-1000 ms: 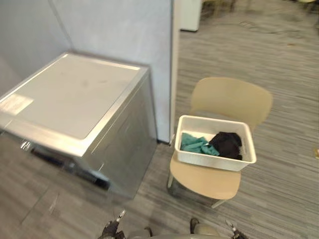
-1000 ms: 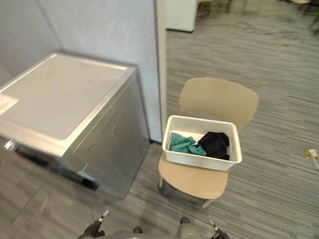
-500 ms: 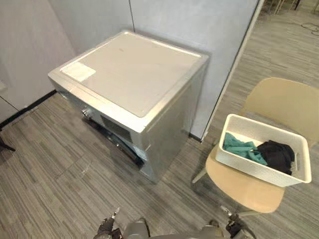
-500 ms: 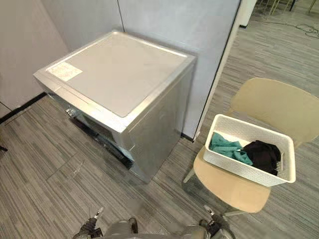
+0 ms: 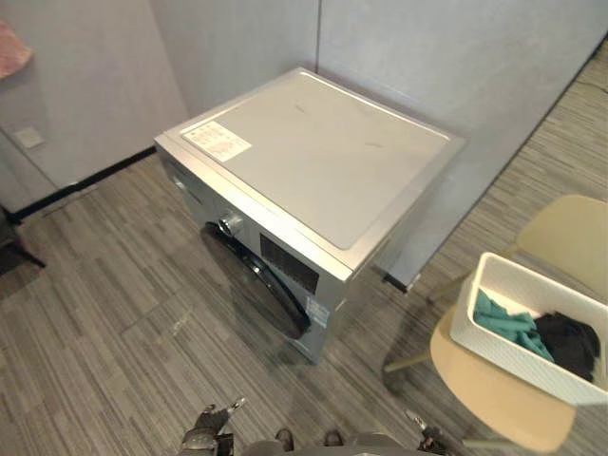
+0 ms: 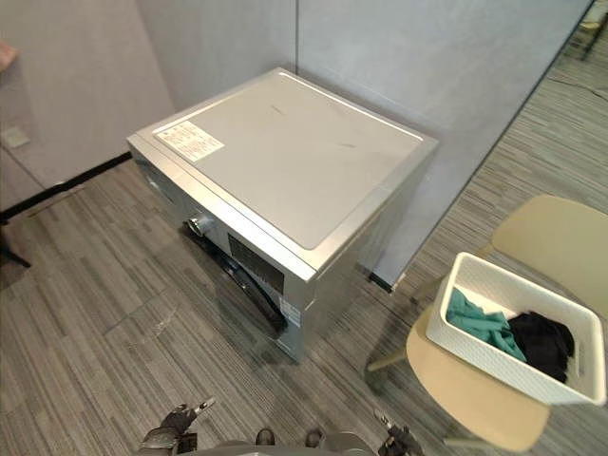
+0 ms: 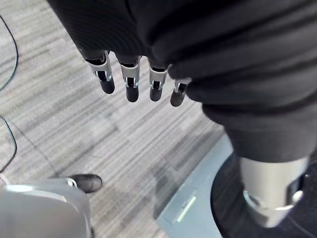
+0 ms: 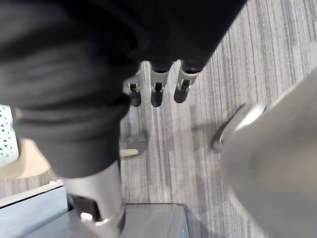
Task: Pick up the laundry basket with both hands and put the clothes into the washing machine.
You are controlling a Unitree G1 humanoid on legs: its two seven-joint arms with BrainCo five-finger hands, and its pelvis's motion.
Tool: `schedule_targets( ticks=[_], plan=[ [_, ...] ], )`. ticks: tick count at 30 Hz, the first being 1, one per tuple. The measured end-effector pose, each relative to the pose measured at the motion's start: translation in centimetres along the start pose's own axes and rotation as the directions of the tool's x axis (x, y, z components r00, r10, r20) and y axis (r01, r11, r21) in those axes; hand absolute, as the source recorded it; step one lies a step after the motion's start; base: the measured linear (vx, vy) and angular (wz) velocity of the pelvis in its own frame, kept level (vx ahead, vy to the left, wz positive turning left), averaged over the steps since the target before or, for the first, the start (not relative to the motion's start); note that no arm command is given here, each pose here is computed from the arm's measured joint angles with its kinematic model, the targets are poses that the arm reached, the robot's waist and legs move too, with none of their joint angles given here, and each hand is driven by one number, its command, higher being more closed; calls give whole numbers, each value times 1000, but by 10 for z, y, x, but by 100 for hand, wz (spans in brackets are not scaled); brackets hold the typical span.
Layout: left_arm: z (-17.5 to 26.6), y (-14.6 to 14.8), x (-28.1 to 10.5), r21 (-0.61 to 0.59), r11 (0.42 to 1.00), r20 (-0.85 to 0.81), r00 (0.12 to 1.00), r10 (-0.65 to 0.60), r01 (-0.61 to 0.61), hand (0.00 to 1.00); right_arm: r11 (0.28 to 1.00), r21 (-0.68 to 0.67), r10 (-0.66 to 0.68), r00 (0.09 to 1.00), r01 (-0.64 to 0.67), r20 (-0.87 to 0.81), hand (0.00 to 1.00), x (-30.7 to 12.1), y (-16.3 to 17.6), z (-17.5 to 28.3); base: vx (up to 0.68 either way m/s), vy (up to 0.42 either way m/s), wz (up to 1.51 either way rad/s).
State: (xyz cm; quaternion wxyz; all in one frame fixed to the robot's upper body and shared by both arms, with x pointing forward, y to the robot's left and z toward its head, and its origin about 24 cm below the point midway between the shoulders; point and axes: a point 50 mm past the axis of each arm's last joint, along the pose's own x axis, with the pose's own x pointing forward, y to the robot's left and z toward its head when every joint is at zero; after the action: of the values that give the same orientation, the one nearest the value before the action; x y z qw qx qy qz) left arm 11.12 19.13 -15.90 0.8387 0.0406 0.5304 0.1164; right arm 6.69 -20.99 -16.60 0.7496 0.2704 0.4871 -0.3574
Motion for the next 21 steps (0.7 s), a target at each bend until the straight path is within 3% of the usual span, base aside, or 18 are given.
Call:
schedule_targets(
  ticks=[4,9,15,18,21],
  plan=[
    [19,-8,-2,-87,996,84,996,-6,13,0,993,-61,103,989,-97,102,0,0,34,29,-14,-26,45],
    [14,3,-2,-95,995,81,996,24,-17,0,957,-155,276,931,-244,239,0,-12,86,60,-26,104,1],
    [-18,-3,-5,-83,996,-41,999,20,-23,0,964,-106,266,923,-246,280,0,-13,79,71,104,341,12],
    [-18,19,-3,-32,997,-35,997,66,-67,0,945,-127,325,912,-302,250,0,-18,97,56,65,360,-9],
    [-22,35,-2,31,995,-50,994,95,-94,0,906,-243,403,879,-346,253,0,-29,114,49,8,173,-14]
  ],
)
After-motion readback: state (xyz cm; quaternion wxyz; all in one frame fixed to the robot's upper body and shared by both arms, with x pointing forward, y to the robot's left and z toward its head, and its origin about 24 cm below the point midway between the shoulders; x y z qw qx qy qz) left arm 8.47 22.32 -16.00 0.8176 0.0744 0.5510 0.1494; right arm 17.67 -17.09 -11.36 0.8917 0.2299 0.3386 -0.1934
